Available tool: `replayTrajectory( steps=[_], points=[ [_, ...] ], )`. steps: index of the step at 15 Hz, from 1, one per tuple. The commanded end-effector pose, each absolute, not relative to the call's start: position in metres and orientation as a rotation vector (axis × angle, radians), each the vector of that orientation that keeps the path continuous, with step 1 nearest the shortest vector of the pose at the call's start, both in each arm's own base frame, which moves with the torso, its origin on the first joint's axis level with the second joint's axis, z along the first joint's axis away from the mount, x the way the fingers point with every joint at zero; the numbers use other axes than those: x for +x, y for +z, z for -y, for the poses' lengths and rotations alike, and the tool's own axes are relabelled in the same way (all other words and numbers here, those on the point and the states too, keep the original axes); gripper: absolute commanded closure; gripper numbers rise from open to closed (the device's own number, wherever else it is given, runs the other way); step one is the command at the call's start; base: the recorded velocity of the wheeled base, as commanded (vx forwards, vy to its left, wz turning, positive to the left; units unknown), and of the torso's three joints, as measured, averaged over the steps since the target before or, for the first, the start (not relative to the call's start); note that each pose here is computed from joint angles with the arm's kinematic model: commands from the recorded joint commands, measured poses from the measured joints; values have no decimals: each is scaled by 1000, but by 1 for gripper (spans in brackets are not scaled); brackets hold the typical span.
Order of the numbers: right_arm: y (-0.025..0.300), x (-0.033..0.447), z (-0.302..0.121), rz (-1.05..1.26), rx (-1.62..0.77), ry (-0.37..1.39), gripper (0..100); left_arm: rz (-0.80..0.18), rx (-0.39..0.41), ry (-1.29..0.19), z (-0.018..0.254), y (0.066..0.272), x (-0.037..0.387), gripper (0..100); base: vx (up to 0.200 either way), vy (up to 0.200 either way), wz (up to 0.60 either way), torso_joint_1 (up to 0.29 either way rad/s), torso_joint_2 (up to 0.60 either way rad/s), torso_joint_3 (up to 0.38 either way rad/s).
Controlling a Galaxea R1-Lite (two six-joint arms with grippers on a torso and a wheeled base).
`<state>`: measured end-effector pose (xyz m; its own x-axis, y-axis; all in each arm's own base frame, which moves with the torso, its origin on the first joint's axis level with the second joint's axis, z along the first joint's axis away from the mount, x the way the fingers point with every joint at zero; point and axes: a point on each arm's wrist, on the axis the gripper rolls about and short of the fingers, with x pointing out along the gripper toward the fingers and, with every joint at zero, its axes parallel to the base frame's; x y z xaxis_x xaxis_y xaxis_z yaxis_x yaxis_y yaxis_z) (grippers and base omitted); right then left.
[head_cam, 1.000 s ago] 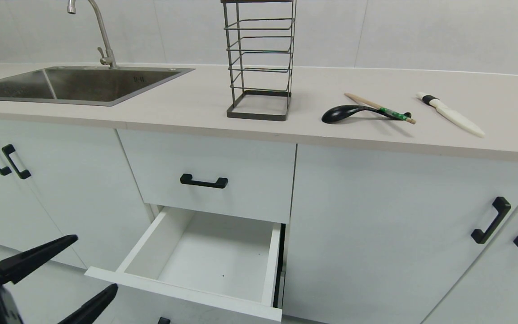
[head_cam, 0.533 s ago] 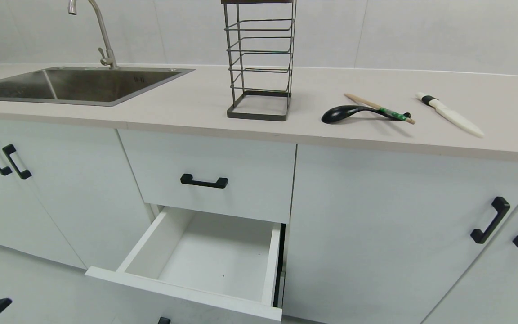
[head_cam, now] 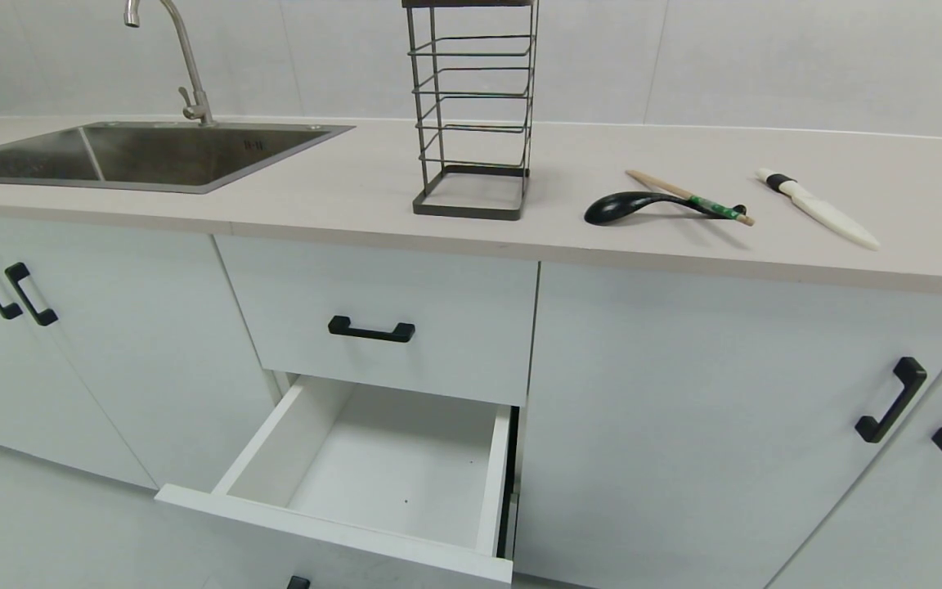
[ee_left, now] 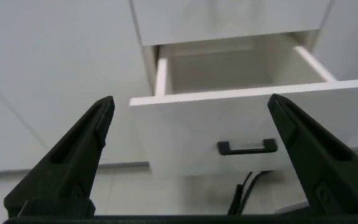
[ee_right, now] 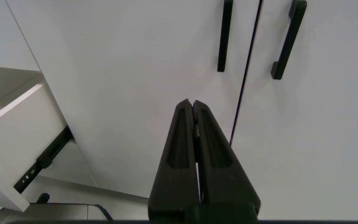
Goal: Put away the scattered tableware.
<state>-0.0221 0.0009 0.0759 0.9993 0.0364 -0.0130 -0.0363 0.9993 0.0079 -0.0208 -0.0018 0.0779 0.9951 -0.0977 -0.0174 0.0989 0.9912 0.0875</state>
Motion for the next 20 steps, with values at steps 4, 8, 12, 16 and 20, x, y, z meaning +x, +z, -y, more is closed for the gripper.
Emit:
replayTrajectory(
  steps=[4, 8, 12, 16, 20],
  points=[
    [76, -22, -1, -14, 8, 37, 100, 10, 82, -58, 1, 76, -23, 0, 0, 0, 0, 0, 0, 0],
    [76, -22, -1, -14, 8, 37, 100, 2, 6, -60, 1, 76, -23, 0, 0, 0, 0, 0, 0, 0],
    [76, -22, -1, -14, 8, 37, 100, 2, 6, -55, 1, 76, -23, 0, 0, -50, 0, 1, 2, 1],
    [76, -22, -1, -14, 8, 37, 100, 2, 8, -55, 1, 76, -23, 0, 0, -100, 0, 0, -1, 18],
    [76, -22, -1, -14, 8, 37, 100, 2, 8, -54, 1, 76, -23, 0, 0, 0, 0, 0, 0, 0]
  ],
)
